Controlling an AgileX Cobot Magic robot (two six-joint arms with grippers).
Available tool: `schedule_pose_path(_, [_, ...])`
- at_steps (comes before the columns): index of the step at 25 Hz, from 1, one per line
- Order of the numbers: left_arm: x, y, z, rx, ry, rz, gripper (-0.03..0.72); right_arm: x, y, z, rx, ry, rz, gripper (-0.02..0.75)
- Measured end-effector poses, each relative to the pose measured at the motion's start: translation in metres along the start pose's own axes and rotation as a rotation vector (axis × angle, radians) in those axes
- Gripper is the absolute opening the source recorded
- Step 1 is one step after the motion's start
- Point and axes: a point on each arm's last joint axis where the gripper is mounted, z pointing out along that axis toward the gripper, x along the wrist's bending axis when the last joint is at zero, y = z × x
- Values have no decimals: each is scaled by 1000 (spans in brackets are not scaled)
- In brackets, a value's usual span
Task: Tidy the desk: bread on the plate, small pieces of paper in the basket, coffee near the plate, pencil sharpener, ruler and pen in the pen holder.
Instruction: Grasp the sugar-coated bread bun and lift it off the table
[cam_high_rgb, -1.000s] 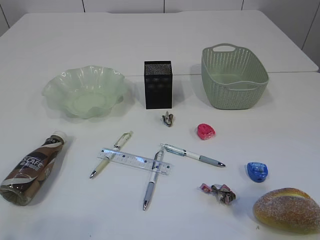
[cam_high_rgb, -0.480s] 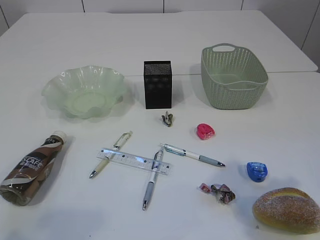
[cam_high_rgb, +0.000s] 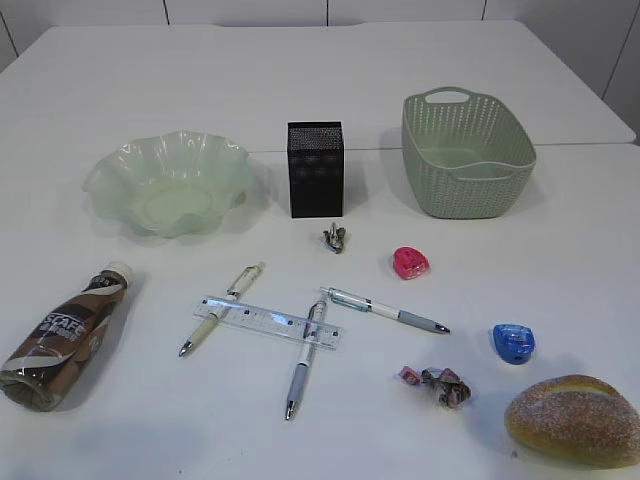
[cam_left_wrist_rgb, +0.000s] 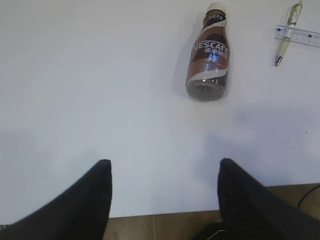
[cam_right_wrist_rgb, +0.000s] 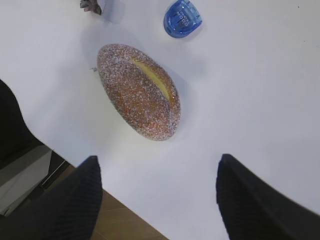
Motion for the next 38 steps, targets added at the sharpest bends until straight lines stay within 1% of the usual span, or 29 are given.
schedule_pose_path(6, [0, 0, 0, 0, 4, 2, 467, 0, 0, 0, -2, 3, -2, 565])
schedule_pose_path(9, [1, 0, 0, 0, 13, 5, 467, -2, 3, 1, -23, -18, -7, 566])
schedule_pose_path(12, [2, 0, 0, 1, 23, 8, 467, -4, 8, 6, -26, -19, -22, 567])
schedule_pose_path(14, [3, 0, 0, 1, 33, 12, 467, -7, 14, 17, -11, -10, -55, 567])
schedule_pose_path(16, [4, 0, 0, 1, 43, 16, 467, -8, 14, 18, -5, -6, -57, 567])
schedule_pose_path(17, [4, 0, 0, 1, 45, 17, 467, -10, 20, 30, 18, 10, -76, 567])
schedule_pose_path(20, [4, 0, 0, 1, 47, 17, 467, -10, 20, 30, 18, 10, -76, 567])
schedule_pose_path(21, [4, 0, 0, 1, 49, 18, 467, -11, 23, 41, 43, 30, -80, 567])
schedule_pose_path(31, [5, 0, 0, 1, 46, 41, 467, -3, 22, 45, 45, 111, -26, 567])
schedule_pose_path(38, [6, 0, 0, 2, 57, 48, 466, -3, 22, 45, 41, 109, -22, 568])
